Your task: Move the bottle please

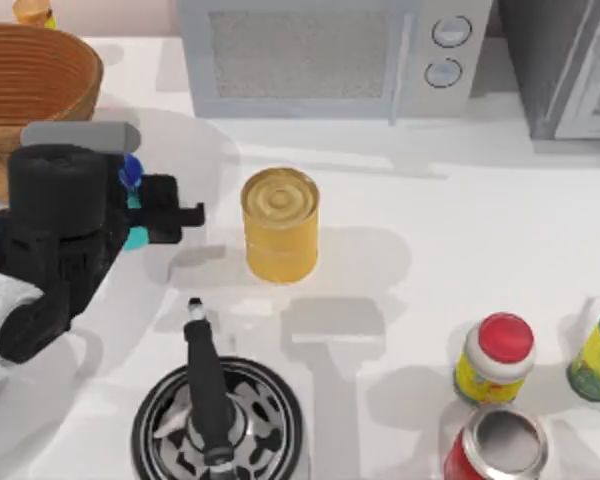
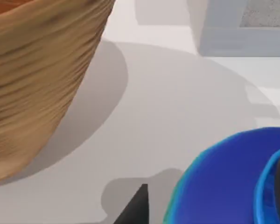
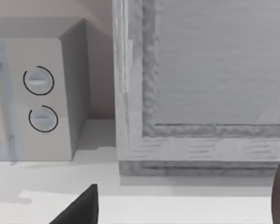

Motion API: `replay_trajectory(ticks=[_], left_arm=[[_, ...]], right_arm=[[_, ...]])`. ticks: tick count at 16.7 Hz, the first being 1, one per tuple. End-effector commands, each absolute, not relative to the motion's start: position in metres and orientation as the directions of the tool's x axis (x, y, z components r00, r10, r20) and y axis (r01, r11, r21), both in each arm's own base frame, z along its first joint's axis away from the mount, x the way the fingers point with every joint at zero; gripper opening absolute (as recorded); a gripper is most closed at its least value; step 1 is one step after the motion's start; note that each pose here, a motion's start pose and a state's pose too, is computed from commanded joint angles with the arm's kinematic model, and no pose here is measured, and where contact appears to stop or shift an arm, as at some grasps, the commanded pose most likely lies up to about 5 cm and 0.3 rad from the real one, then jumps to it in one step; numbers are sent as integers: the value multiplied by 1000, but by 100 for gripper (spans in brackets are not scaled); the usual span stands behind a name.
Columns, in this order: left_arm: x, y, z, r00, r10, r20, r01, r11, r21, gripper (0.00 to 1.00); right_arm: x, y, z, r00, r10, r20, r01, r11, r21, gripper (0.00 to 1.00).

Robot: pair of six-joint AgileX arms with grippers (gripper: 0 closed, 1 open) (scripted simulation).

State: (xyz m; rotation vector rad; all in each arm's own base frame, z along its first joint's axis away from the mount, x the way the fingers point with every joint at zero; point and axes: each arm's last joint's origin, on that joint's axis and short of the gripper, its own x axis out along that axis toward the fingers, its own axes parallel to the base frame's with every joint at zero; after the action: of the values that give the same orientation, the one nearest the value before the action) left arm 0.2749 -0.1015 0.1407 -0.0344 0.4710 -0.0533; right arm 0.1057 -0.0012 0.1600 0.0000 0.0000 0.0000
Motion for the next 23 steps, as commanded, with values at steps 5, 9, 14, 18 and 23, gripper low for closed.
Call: replay_trajectory(ticks=[5,9,14,18,23], left_arm=[[267,-93,134,877,-33,-480,16,999,-41,0],[273,-96,130,878,-37,-478,22,999,-37,0],[290,-97,111,875,-34,-483,18,999,-38,0],[300,-97,95,870,-33,-492,18,999,-37,0],[310,-97,85,877,-33,-480,16,999,-41,0]], right_arm=[[106,-1,160,1000,0,0,0,1000,0,100],[106,-1,160,1000,0,0,0,1000,0,100],[106,-1,160,1000,0,0,0,1000,0,100],[106,-1,160,1000,0,0,0,1000,0,100],[106,-1,160,1000,0,0,0,1000,0,100]])
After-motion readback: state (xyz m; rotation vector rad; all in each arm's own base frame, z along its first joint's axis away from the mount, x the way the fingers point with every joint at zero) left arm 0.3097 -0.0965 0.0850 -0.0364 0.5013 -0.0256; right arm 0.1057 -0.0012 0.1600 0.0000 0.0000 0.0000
